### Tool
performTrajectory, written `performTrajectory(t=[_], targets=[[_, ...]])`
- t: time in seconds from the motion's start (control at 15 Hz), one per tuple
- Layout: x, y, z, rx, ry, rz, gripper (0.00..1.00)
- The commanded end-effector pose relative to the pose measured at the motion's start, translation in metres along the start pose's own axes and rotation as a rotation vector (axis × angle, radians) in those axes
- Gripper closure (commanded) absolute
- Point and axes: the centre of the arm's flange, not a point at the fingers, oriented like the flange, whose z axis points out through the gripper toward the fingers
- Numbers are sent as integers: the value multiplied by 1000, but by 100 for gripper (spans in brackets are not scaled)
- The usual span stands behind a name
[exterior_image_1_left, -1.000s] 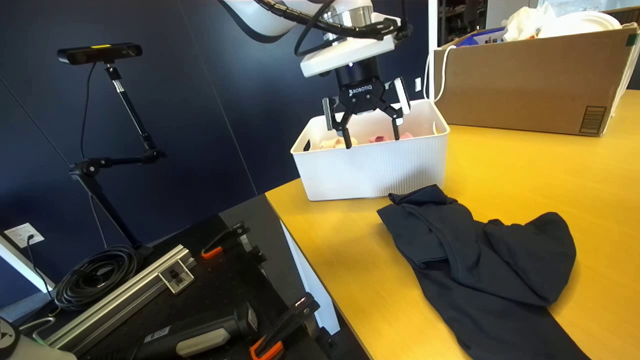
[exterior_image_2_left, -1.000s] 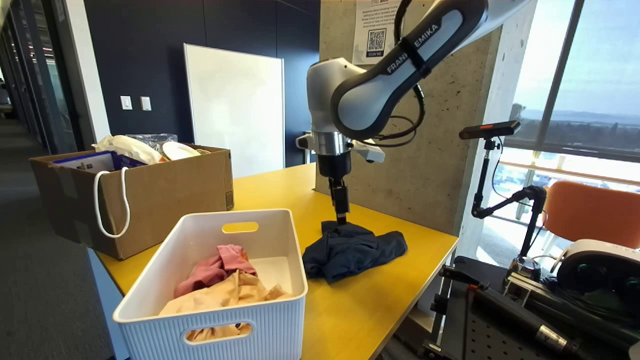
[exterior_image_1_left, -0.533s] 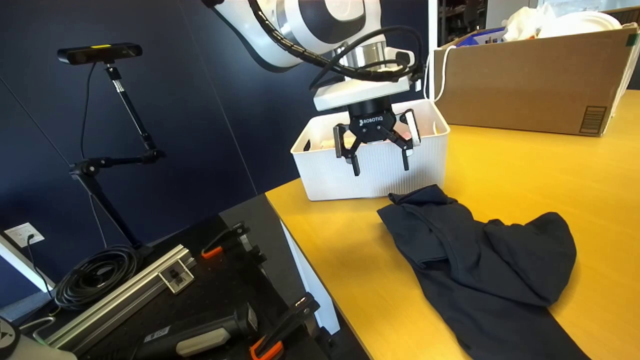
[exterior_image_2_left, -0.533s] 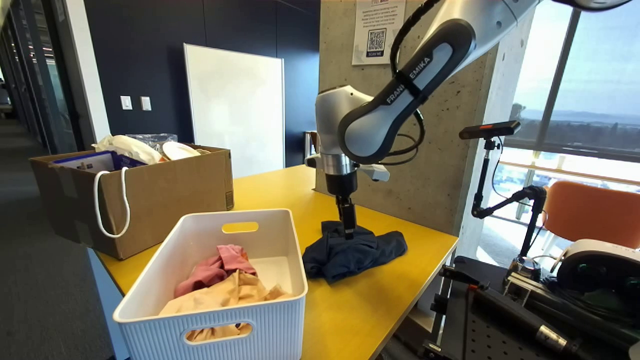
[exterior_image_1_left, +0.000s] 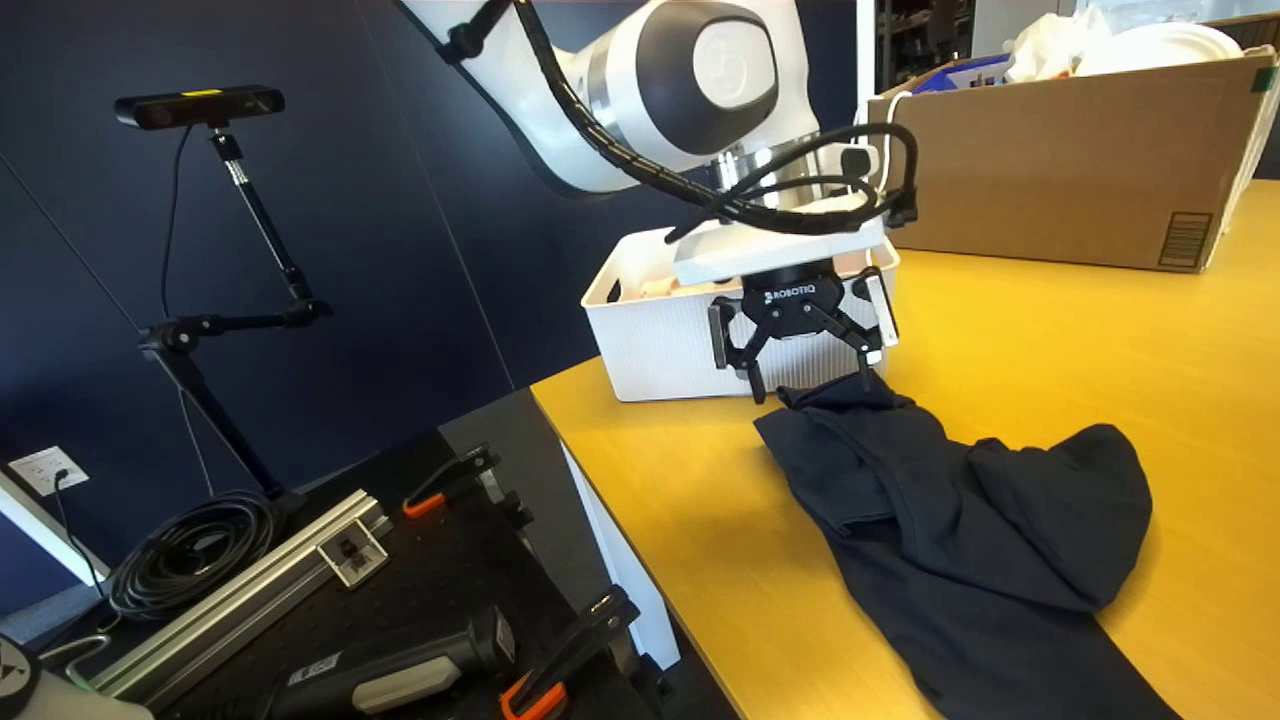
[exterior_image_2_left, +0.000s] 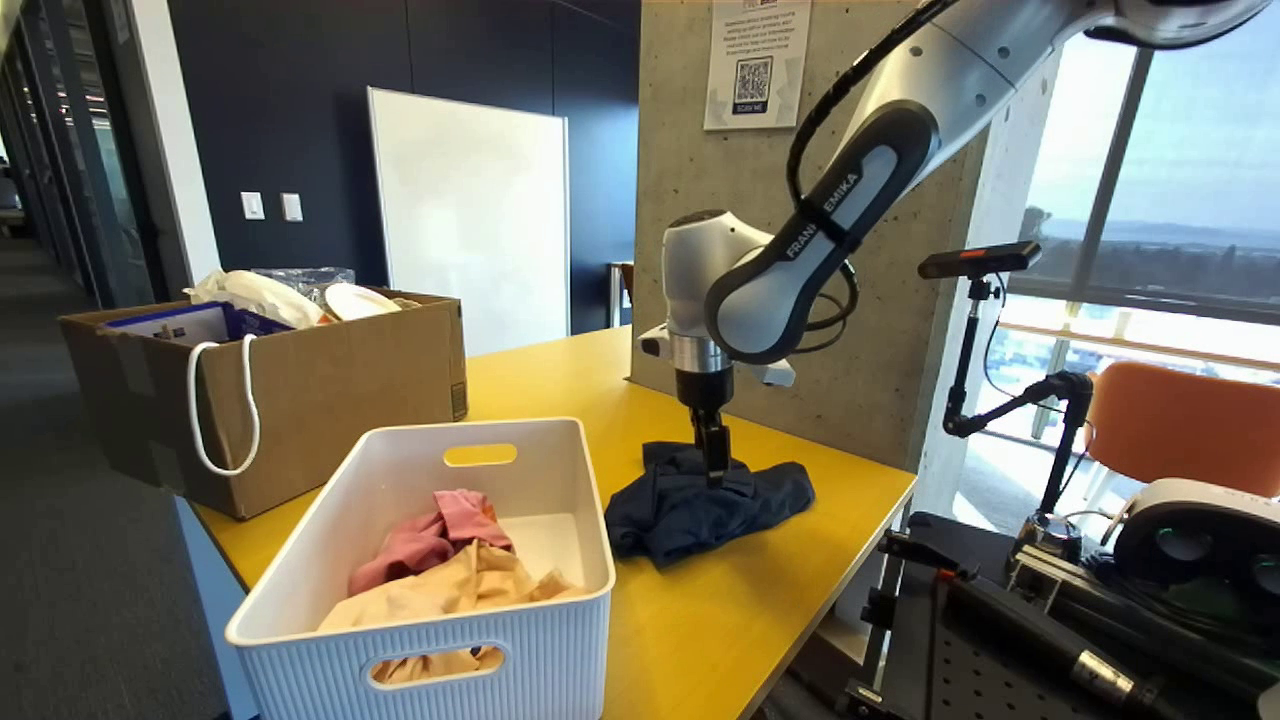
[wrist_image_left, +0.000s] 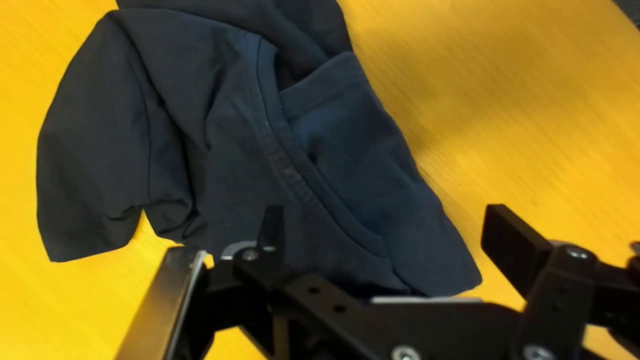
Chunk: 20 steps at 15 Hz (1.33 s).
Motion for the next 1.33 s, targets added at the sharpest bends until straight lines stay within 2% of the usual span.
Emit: performTrajectory(t=[0.0, 0.27, 0.53, 0.87, 1.27], targets=[[22, 18, 24, -46, 60, -44, 0], [35, 24, 46, -68, 77, -65, 0], [29, 21, 60, -83, 74, -67, 0], [7, 30, 55, -139, 75, -60, 0], [18, 46, 64, -179, 91, -18, 0]])
